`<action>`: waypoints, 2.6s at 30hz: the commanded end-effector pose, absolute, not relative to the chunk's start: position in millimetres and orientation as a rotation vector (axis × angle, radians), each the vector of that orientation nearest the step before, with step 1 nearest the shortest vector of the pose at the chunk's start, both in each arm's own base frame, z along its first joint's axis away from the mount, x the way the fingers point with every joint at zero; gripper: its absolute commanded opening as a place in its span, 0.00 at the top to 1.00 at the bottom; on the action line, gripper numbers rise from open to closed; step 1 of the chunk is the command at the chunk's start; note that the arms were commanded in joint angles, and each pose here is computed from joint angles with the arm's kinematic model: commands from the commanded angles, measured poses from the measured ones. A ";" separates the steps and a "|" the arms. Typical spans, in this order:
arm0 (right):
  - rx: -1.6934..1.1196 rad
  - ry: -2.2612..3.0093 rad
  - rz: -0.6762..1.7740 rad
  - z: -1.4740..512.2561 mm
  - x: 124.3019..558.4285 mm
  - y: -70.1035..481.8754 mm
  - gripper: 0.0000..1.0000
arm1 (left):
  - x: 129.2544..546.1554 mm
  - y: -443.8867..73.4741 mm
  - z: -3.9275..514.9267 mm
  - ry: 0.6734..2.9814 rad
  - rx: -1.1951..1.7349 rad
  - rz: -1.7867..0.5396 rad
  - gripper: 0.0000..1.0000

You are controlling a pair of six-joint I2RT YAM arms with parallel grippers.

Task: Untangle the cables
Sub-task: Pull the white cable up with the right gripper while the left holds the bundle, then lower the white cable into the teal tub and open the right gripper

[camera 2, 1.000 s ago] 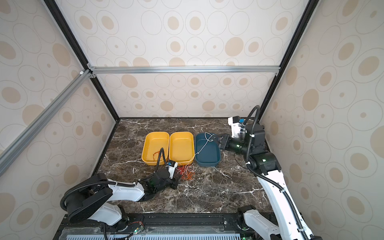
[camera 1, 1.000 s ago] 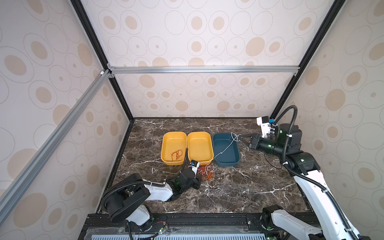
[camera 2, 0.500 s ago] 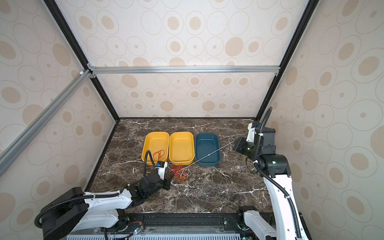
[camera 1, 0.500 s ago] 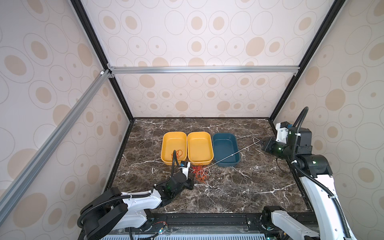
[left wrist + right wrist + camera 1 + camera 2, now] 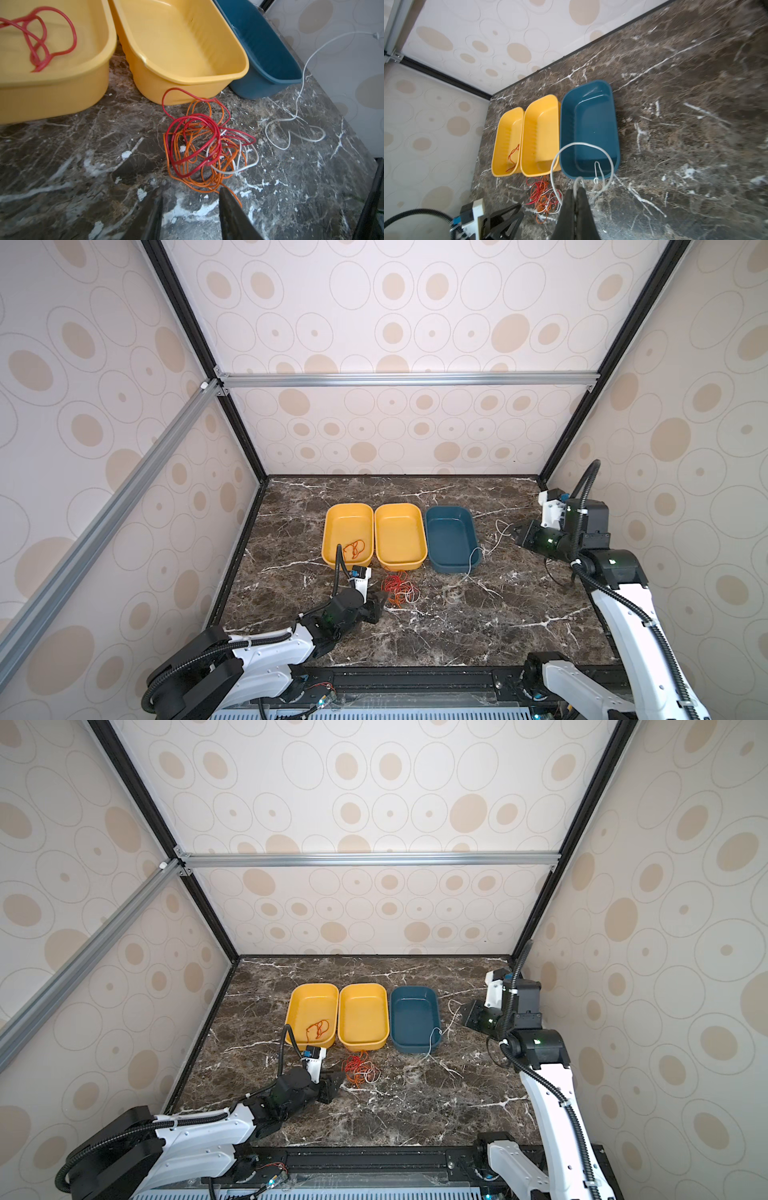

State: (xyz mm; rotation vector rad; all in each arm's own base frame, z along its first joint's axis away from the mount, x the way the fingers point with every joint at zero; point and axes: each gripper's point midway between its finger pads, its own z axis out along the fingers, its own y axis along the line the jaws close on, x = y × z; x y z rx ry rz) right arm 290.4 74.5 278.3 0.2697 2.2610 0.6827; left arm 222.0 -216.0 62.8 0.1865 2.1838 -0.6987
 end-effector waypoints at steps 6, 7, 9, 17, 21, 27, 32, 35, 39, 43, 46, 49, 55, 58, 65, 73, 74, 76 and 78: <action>0.117 2.231 0.923 294.7 279.2 115.0 1.00 | 233.9 -255.9 86.2 2.165 0.320 -0.781 0.36; 0.108 2.228 0.930 298.6 277.9 116.0 1.00 | 236.3 -261.9 86.9 2.173 0.341 -0.780 0.36; 0.083 2.215 0.947 309.2 275.0 118.6 0.99 | 241.5 -271.0 87.1 2.192 0.375 -0.761 0.35; -0.030 2.075 1.005 379.8 265.7 128.0 0.98 | 250.8 -283.6 57.7 2.293 0.440 -0.660 0.34; -0.054 2.013 0.990 407.2 275.6 127.9 0.98 | 249.7 -283.5 41.6 2.336 0.432 -0.648 0.36; -0.052 1.935 0.917 445.8 306.0 122.1 0.98 | 244.6 -283.4 30.5 2.377 0.435 -0.655 0.44; -0.057 1.878 0.839 461.1 338.3 116.4 0.97 | 241.5 -283.9 28.0 2.385 0.430 -0.672 0.61; -0.046 1.886 0.845 453.9 360.1 117.7 0.97 | 241.3 -287.7 30.6 2.381 0.441 -0.693 0.76; -0.049 1.895 0.920 446.6 378.4 127.7 0.97 | 237.4 -292.7 35.4 2.370 0.455 -0.732 0.89; -0.048 1.896 0.939 443.9 388.5 130.4 0.97 | 234.8 -294.9 40.8 2.359 0.456 -0.755 0.95; -0.049 1.907 0.933 438.8 395.6 130.8 0.97 | 233.8 -297.0 46.3 2.346 0.459 -0.772 0.96; -0.041 1.928 0.932 431.1 401.1 131.2 0.97 | 232.1 -300.1 51.8 2.335 0.467 -0.790 0.96; -0.040 1.917 0.937 432.4 403.9 131.6 0.97 | 230.9 -300.4 60.7 2.320 0.462 -0.795 0.96; -0.025 1.942 0.926 420.1 406.0 129.8 0.97 | 231.1 -299.0 62.1 2.315 0.454 -0.793 0.95; 0.085 2.143 0.825 320.4 407.7 116.7 0.97 | 228.4 -301.2 64.9 2.311 0.452 -0.813 0.95; 0.133 2.360 0.798 220.6 392.4 126.5 0.96 | 227.1 -304.1 69.5 2.298 0.463 -0.822 0.94; 0.122 2.383 0.787 212.5 391.1 129.5 0.96 | 227.3 -304.9 70.6 2.295 0.463 -0.826 0.93; 0.107 2.439 0.762 195.0 388.4 136.2 0.96 | 226.9 -306.4 71.9 2.292 0.470 -0.830 0.93; 0.107 2.482 0.730 178.8 389.2 139.4 0.95 | 226.7 -306.9 72.5 2.290 0.472 -0.830 0.92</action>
